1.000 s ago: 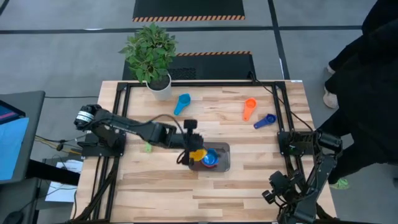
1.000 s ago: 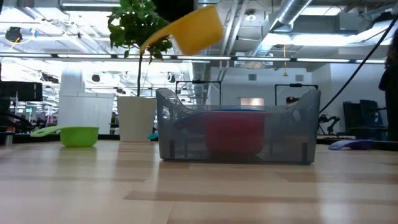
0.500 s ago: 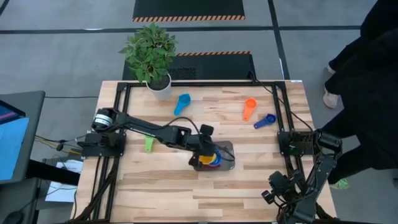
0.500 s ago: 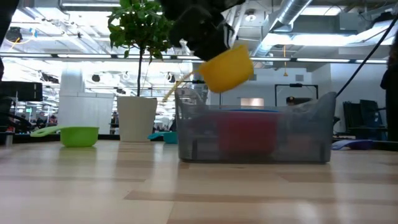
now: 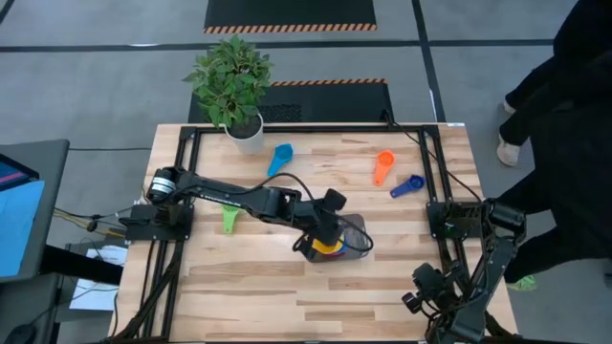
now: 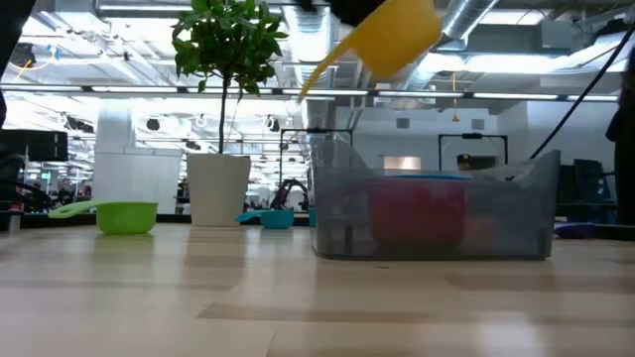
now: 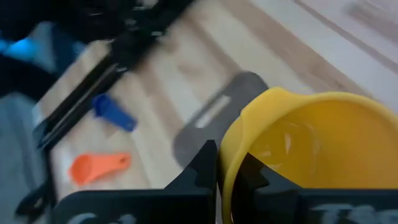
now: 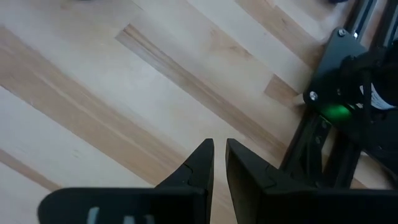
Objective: Nest measuring cups in basket
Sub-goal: Stack the yellow measuring cup on top of the blue measuring cup into the black bin
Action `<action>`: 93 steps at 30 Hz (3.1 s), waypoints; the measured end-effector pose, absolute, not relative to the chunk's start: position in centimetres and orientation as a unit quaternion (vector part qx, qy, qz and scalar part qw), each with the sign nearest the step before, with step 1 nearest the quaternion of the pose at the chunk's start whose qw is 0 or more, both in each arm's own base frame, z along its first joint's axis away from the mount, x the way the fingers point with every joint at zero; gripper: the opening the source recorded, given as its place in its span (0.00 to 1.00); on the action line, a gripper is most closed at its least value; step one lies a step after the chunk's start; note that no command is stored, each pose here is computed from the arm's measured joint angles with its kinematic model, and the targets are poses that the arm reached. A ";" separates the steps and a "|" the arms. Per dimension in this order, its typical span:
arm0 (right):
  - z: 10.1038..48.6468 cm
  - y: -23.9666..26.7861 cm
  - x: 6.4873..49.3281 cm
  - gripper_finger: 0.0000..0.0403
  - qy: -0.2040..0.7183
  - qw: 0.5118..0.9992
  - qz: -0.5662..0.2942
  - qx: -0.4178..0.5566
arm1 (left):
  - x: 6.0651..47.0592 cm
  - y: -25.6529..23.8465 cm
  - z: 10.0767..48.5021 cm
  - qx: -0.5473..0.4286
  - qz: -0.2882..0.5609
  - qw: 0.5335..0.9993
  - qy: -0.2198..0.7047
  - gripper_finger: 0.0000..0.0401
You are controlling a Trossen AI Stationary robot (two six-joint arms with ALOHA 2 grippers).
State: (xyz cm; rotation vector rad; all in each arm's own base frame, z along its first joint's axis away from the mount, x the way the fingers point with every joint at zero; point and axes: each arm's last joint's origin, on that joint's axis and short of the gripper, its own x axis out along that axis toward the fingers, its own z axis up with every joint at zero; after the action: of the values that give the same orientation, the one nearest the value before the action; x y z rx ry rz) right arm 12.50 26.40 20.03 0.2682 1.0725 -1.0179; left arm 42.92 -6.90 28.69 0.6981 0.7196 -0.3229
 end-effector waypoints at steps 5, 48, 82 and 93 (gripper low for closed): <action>19.2 26.3 12.4 0.16 0.479 0.741 -0.454 0.124 | 44.0 -7.1 25.9 0.375 -0.183 0.841 0.344 0.00; 18.0 27.0 12.2 0.16 0.488 0.745 -0.426 0.160 | 45.6 -6.1 22.7 0.390 -0.176 0.826 0.366 0.07; 17.9 27.2 12.3 0.16 0.490 0.746 -0.418 0.172 | 45.5 -6.9 22.8 0.380 -0.112 0.835 0.382 0.23; 17.9 27.3 12.4 0.16 0.498 0.749 -0.405 0.162 | 46.6 -6.8 21.2 0.399 -0.088 0.824 0.394 0.23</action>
State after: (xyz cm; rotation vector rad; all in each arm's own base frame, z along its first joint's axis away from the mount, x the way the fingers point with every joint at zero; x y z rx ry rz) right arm 12.37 27.30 17.89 0.3543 1.0886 -0.8860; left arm 46.56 -6.83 21.20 0.8480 0.8370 -0.1876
